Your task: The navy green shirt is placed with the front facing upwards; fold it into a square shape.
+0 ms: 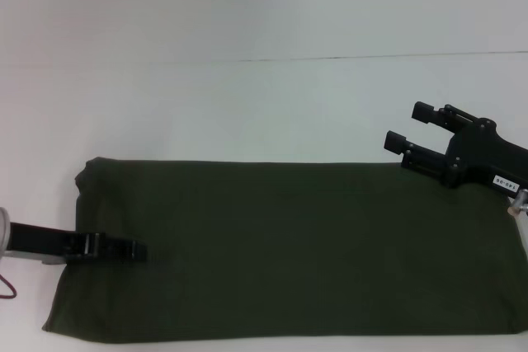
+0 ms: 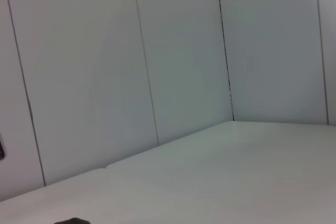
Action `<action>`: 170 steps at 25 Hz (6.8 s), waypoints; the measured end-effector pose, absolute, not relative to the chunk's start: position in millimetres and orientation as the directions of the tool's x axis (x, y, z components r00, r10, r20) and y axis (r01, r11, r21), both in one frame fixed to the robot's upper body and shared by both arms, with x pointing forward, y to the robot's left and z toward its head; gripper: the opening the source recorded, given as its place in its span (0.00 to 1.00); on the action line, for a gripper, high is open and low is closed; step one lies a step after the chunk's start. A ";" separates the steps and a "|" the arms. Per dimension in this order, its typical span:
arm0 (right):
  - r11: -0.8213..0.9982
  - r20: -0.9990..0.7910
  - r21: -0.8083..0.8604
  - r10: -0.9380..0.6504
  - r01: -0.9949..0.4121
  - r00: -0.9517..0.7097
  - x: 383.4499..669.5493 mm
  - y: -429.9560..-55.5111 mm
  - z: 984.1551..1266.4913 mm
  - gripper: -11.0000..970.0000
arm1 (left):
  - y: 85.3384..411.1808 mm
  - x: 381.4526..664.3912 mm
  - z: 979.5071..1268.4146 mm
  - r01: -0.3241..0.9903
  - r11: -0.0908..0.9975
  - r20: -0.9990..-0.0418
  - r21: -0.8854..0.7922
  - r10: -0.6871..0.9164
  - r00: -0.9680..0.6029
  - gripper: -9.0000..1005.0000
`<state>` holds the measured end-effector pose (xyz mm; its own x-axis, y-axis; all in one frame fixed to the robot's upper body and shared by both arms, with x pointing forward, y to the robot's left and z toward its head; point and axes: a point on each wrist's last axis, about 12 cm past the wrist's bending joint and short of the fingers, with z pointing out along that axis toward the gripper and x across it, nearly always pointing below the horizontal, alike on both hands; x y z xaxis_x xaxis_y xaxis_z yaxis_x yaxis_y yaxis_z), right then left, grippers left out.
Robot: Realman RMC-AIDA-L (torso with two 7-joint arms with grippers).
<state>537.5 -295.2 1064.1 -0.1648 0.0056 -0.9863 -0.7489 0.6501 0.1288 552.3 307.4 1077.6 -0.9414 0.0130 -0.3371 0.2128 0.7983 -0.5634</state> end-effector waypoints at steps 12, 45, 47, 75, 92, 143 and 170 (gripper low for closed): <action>0.650 -0.986 0.135 0.010 -0.748 -0.169 535.4 -295.7 1062.8 0.82 | 301.0 558.1 1082.4 0.237 0.792 -0.356 -0.562 0.027 -0.934 0.57; 0.617 -0.981 0.163 0.017 -0.770 -0.194 543.6 -275.0 1060.1 0.82 | 381.9 552.5 1120.9 0.078 0.931 -0.537 -0.356 -0.136 -0.833 0.13; 0.597 -0.978 0.170 0.007 -0.784 -0.207 544.0 -268.2 1058.1 0.82 | 379.3 551.2 1127.1 0.096 0.913 -0.545 -0.397 -0.150 -0.825 0.14; 0.610 -0.940 0.232 -0.058 -0.758 -0.335 525.4 -262.1 1026.2 0.82 | 197.9 589.5 1135.8 0.491 0.590 -0.586 -0.641 0.038 -0.810 0.18; 0.671 -0.946 0.222 -0.027 -0.707 -0.323 522.1 -281.3 1027.1 0.82 | 166.4 584.8 1115.5 0.498 0.568 -0.559 -0.655 0.080 -0.826 0.20; 0.402 -0.977 0.171 -0.046 -0.899 -0.207 503.4 -247.7 1041.7 0.82 | 243.4 571.5 1161.6 0.683 0.291 -0.731 -0.670 -0.103 -0.674 0.93; 0.743 -0.919 0.302 0.060 -0.598 -0.389 541.6 -253.9 1015.9 0.82 | 268.1 556.7 1134.8 0.638 0.342 -0.714 -0.689 -0.175 -0.677 0.93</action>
<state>541.6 -253.9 1015.9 -0.3891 0.0603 -0.9192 -0.5977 0.7428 0.3017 556.7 268.1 1134.8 -0.6774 -0.1750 -0.7144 0.6385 0.3424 -0.6893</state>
